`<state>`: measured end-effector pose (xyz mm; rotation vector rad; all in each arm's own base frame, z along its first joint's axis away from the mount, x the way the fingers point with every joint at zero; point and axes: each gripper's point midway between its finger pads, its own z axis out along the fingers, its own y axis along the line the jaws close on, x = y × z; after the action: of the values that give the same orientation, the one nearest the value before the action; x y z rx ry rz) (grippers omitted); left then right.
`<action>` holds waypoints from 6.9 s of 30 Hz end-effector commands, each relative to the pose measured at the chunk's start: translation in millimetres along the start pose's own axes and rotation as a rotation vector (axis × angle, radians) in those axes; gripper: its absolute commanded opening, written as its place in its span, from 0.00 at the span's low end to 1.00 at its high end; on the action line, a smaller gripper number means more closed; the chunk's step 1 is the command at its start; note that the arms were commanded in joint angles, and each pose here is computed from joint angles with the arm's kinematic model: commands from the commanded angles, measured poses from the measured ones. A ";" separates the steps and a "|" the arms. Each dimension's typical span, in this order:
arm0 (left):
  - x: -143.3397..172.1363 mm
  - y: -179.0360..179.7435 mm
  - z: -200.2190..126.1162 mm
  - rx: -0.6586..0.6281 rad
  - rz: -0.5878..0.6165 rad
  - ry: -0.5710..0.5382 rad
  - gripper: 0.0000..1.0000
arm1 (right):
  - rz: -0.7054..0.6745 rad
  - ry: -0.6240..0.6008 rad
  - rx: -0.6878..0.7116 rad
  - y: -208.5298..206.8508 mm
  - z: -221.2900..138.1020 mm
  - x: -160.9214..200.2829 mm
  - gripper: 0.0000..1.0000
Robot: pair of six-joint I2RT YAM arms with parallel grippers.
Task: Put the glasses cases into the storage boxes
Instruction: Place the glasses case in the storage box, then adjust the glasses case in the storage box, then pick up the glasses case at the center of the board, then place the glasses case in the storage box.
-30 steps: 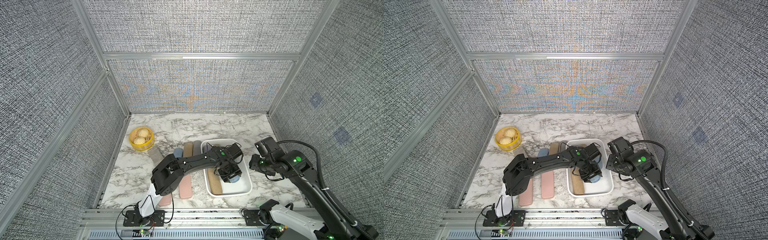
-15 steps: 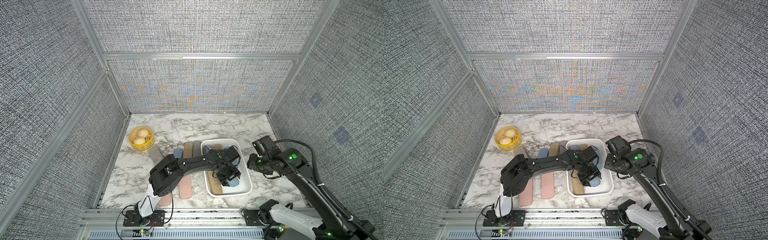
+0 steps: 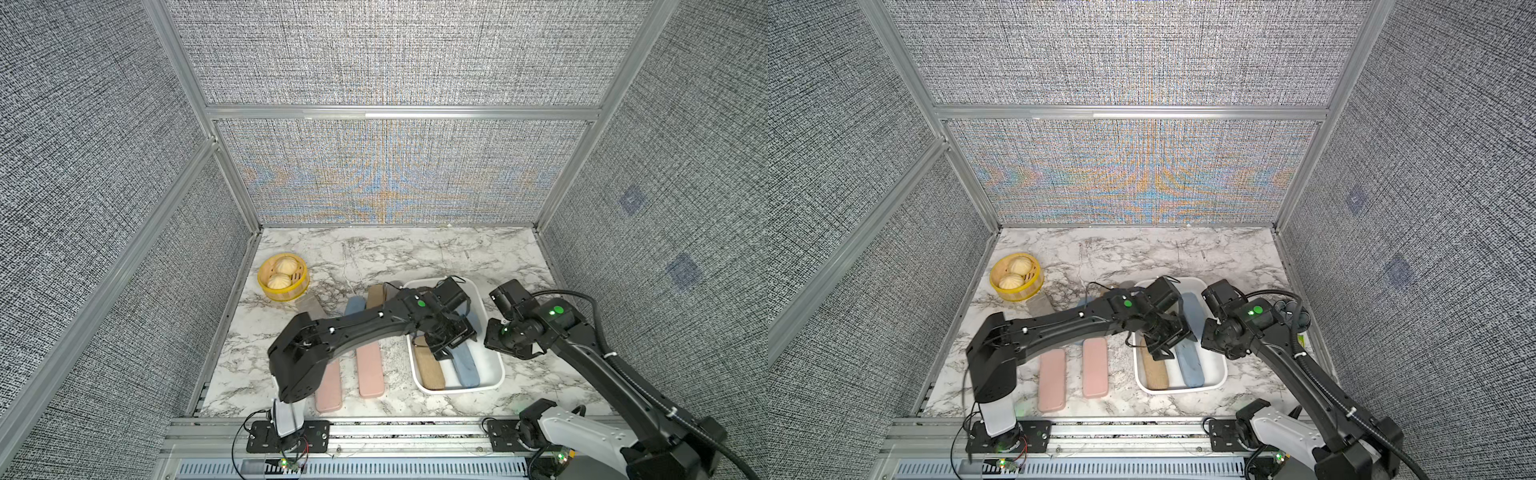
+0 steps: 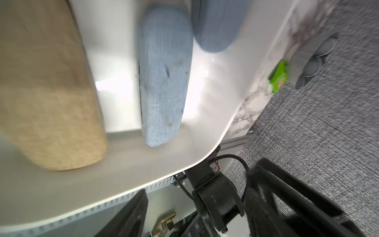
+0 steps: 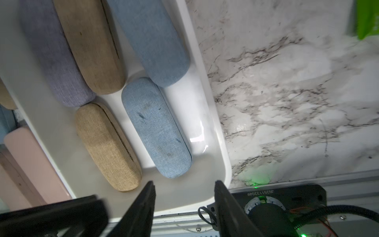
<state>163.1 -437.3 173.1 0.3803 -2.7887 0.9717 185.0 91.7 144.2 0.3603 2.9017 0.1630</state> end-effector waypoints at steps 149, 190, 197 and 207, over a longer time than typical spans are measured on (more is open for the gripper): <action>-163.4 285.2 -201.5 -0.371 -0.161 -0.620 0.90 | -0.507 -0.034 0.078 321.8 159.5 -60.1 0.58; -168.9 239.6 -206.3 -0.260 0.001 -0.561 0.80 | -0.326 0.150 0.019 72.3 -52.2 65.5 0.43; -171.9 241.4 -196.3 -0.248 -0.001 -0.541 0.80 | -0.280 0.305 0.059 44.8 -30.5 86.9 0.43; -180.7 247.5 -182.9 -0.257 0.005 -0.526 0.79 | -0.242 0.497 0.056 27.2 7.7 91.1 0.42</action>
<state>271.8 -99.4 128.0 0.6958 -3.3143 0.5343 108.6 136.9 127.2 0.0331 3.3686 0.0745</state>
